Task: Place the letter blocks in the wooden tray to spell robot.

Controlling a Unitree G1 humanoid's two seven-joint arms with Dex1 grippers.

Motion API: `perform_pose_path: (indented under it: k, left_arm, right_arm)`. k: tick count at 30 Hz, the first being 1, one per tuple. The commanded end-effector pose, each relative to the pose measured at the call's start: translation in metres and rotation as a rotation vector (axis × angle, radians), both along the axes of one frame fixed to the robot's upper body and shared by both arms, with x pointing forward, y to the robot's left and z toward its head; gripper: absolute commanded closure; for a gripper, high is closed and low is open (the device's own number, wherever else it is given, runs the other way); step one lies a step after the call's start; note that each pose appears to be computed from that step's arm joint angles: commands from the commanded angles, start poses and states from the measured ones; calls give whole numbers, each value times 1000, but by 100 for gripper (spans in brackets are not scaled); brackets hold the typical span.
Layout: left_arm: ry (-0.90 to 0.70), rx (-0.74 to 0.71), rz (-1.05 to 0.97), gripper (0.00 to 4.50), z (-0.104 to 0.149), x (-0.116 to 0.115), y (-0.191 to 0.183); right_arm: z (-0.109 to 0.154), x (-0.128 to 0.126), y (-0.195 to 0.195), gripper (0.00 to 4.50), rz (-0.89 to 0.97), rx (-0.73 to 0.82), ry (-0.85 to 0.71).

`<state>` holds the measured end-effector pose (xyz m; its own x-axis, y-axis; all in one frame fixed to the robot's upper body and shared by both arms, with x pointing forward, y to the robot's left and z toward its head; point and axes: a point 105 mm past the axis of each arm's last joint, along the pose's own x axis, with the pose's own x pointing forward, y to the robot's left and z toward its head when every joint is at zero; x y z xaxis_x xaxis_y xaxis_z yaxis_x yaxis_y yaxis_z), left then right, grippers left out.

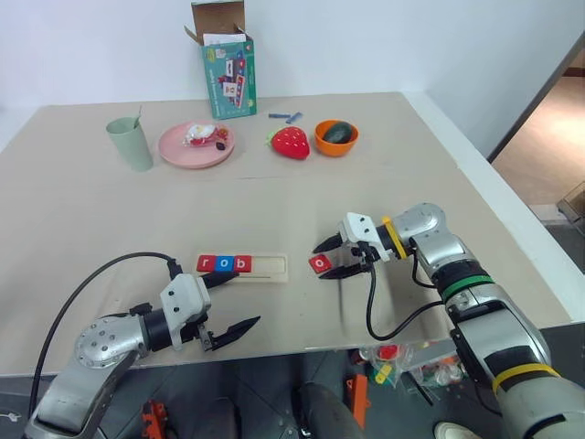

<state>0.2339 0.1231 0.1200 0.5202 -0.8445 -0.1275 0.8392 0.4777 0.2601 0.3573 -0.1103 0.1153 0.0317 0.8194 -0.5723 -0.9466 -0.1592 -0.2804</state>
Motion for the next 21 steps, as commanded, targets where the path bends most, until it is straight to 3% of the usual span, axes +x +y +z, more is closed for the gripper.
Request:
perform_pose_path:
  k: [1, 13, 21]
  left_arm:
    - [-51, 14, 7, 0, 8, -1, 2]
    - [-15, -32, 116, 0, 4, 9, 19]
    - [3, -95, 181, 0, 8, 18, 24]
  right_arm:
    - [5, 2, -1, 328, -7, 11, -7]
    - [46, -20, 48, 333, -66, 214, 99]
    - [40, -14, 86, 333, -193, 177, 33]
